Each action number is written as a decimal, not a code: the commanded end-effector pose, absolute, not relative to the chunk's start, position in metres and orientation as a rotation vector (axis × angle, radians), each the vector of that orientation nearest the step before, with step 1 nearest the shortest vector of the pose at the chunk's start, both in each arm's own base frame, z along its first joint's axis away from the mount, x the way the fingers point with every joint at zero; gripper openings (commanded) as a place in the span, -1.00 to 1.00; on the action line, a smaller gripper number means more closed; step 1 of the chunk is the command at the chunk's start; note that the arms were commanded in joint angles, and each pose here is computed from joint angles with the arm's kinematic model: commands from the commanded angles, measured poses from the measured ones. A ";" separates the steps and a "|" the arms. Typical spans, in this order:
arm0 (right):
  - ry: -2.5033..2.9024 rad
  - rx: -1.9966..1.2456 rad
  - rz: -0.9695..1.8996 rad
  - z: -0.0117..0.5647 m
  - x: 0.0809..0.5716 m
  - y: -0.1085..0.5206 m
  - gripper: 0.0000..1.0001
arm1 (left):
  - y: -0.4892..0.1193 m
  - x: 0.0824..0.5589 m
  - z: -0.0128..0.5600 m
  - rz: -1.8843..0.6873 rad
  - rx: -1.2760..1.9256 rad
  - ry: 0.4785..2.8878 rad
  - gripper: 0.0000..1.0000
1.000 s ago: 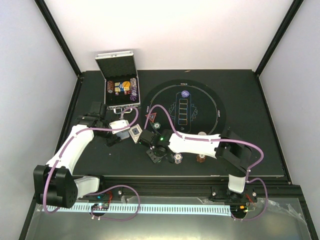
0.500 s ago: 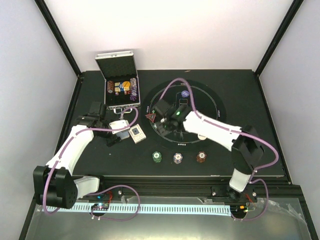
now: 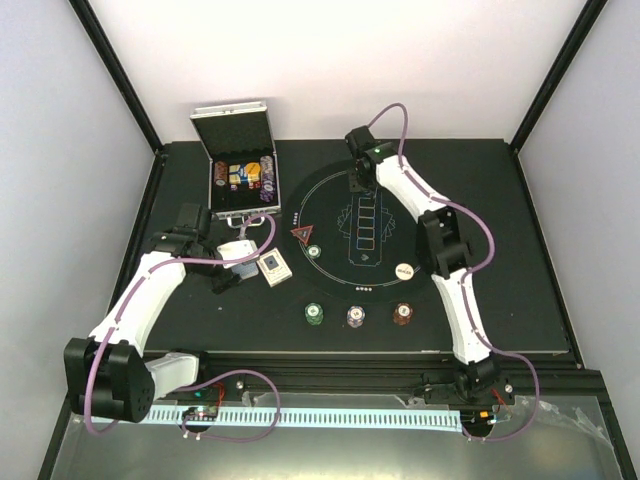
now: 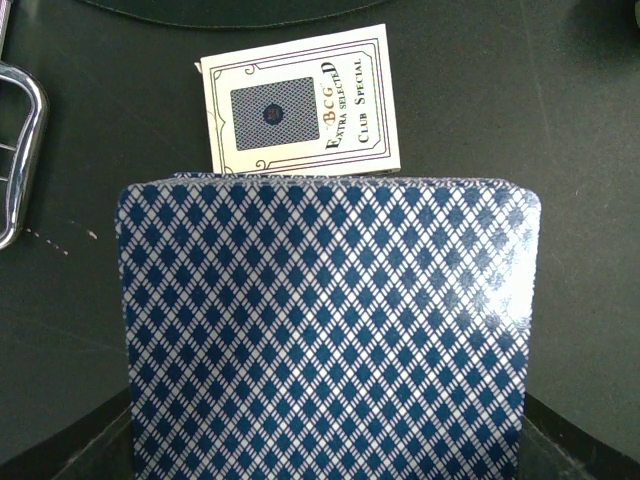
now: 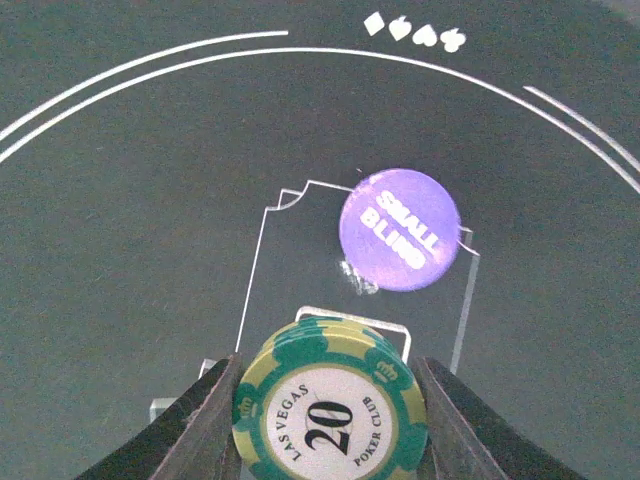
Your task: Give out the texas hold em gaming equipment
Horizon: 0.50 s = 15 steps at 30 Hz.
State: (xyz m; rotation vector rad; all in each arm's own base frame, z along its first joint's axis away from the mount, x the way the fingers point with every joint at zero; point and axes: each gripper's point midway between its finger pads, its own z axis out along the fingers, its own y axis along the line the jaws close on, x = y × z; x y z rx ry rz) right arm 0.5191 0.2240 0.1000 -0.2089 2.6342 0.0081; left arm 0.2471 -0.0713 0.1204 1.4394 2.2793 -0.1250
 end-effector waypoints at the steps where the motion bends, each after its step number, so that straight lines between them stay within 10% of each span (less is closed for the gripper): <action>1: 2.695 -0.271 0.002 0.074 0.527 0.237 -0.79 | -0.075 0.250 0.140 -0.128 1.436 2.231 -0.97; 15: 2.742 -0.213 -0.013 0.020 0.530 0.228 -0.75 | -0.073 0.248 0.140 -0.119 1.439 2.238 -0.97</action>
